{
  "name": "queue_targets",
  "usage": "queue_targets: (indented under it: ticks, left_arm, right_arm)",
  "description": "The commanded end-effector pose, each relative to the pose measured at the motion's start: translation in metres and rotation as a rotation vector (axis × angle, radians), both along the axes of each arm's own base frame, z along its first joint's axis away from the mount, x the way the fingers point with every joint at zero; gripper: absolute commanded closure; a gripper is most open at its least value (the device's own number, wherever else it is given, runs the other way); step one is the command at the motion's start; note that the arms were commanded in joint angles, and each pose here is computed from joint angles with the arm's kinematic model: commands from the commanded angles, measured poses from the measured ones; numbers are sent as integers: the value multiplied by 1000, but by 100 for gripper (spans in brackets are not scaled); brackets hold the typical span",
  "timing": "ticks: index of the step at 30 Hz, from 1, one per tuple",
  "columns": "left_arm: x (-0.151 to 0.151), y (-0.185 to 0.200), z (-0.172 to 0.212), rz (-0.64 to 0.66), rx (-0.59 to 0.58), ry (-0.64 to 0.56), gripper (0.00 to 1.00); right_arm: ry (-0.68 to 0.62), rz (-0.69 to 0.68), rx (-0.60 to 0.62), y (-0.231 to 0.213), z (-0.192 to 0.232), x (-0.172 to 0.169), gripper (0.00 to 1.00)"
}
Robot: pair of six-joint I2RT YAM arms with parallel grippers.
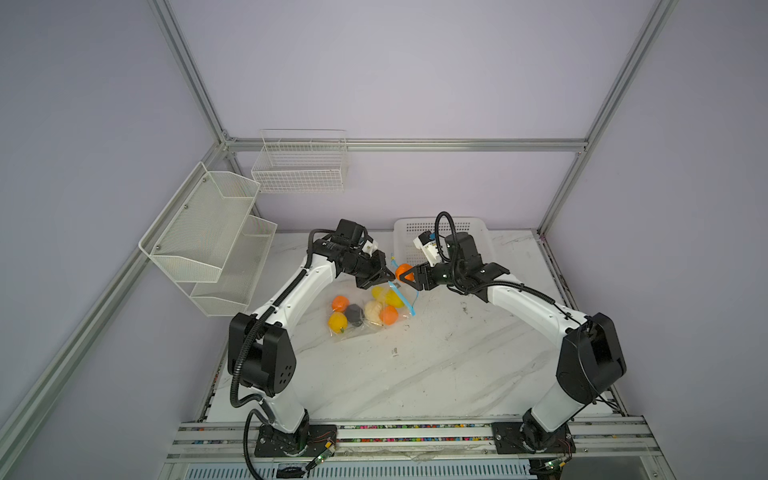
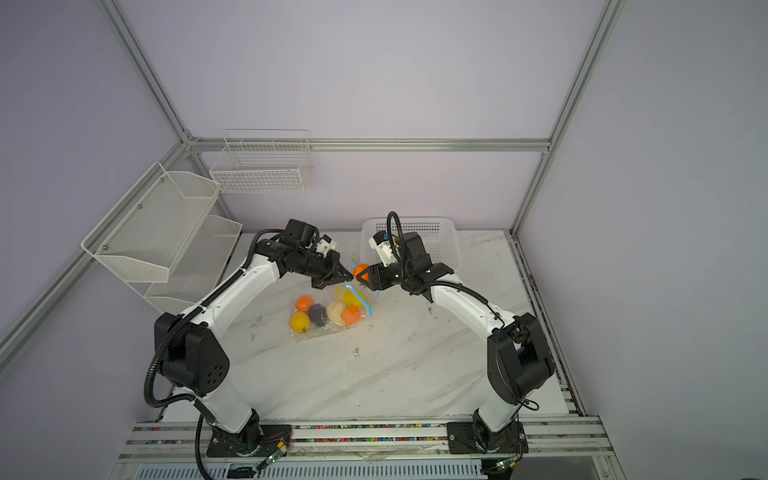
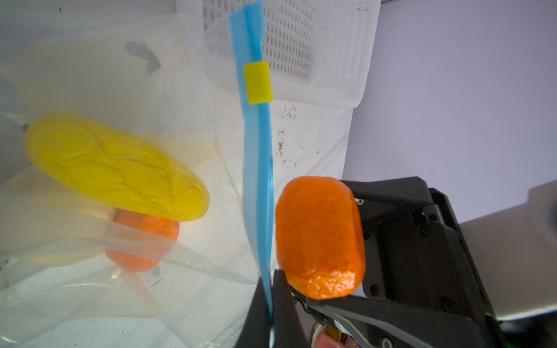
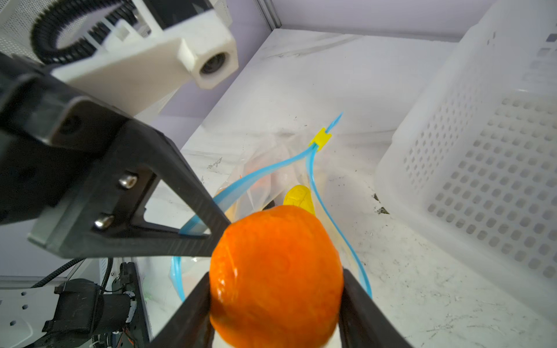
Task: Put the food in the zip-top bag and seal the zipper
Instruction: 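Lower the tangerine into the bag mouth beside the left gripper and open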
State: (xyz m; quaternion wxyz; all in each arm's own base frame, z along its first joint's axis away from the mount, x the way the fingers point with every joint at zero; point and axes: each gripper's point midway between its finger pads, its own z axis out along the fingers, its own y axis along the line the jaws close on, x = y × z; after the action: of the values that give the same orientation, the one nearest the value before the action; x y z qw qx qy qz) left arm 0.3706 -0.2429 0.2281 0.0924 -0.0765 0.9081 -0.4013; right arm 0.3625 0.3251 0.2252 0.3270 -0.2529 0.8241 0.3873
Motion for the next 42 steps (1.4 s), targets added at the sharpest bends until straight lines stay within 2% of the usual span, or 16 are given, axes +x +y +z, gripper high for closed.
queue_targets:
  ticks: [1,17,33,42]
  left_arm:
    - [0,0,17,-19,-30,-56,100]
    - [0,0,20,-16,-31,-64,100]
    - [-1,0,22,-18,-31,-70,100]
    - [-2,2,21,-17,-27,-67,100]
  right_arm:
    - [53,36,-13,5,-14,-9,41]
    - [149,101,-84,18,-50,-25,41]
    - [168,140,-89,30,-57,-31,39]
    - [166,145,-103,30,-59,-31,31]
